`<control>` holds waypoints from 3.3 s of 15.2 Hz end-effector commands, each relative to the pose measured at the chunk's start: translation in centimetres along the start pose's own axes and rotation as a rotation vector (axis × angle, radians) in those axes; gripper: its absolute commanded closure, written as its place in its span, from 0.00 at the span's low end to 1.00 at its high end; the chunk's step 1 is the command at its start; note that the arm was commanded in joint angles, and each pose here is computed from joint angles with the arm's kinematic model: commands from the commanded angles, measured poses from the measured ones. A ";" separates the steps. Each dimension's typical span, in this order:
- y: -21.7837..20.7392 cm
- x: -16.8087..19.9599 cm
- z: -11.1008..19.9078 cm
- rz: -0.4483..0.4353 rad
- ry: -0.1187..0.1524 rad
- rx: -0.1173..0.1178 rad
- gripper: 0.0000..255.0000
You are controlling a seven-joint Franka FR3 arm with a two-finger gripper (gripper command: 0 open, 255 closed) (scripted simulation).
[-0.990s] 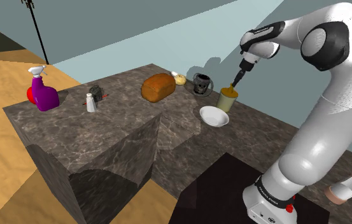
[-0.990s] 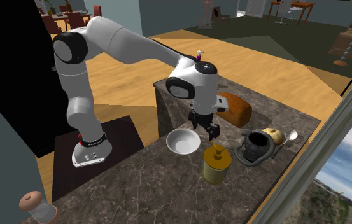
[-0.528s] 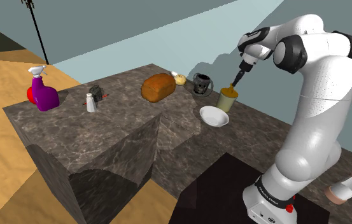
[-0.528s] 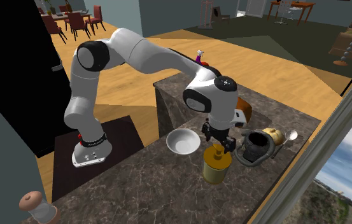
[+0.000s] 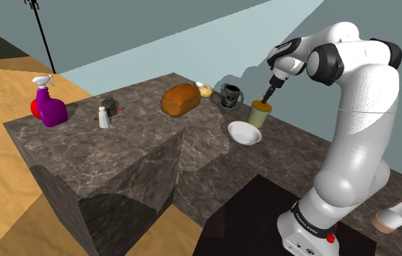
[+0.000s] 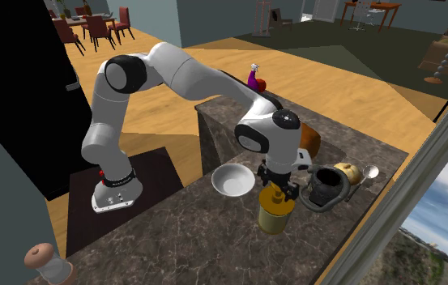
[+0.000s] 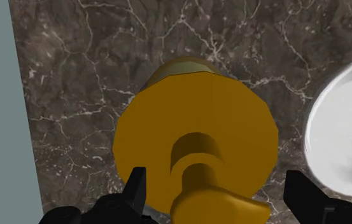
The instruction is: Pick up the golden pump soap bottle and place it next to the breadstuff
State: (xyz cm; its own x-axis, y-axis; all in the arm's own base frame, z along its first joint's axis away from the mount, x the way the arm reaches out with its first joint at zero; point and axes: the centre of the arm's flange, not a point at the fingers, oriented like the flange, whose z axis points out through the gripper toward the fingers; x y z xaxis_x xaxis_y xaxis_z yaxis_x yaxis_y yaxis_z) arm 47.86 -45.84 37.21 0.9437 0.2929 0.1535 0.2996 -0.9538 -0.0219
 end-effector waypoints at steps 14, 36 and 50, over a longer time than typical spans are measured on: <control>0.0 0.0 0.1 0.000 0.000 0.000 1.00; -0.2 1.6 -10.3 0.000 0.000 0.000 1.00; -0.4 2.7 -17.6 0.000 0.000 0.000 1.00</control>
State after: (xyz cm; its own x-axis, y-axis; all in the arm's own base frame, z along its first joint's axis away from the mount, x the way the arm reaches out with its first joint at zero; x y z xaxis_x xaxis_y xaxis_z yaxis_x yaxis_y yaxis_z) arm 47.95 -45.83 54.56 0.9438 0.2927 0.1537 0.2994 -0.9539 -0.0217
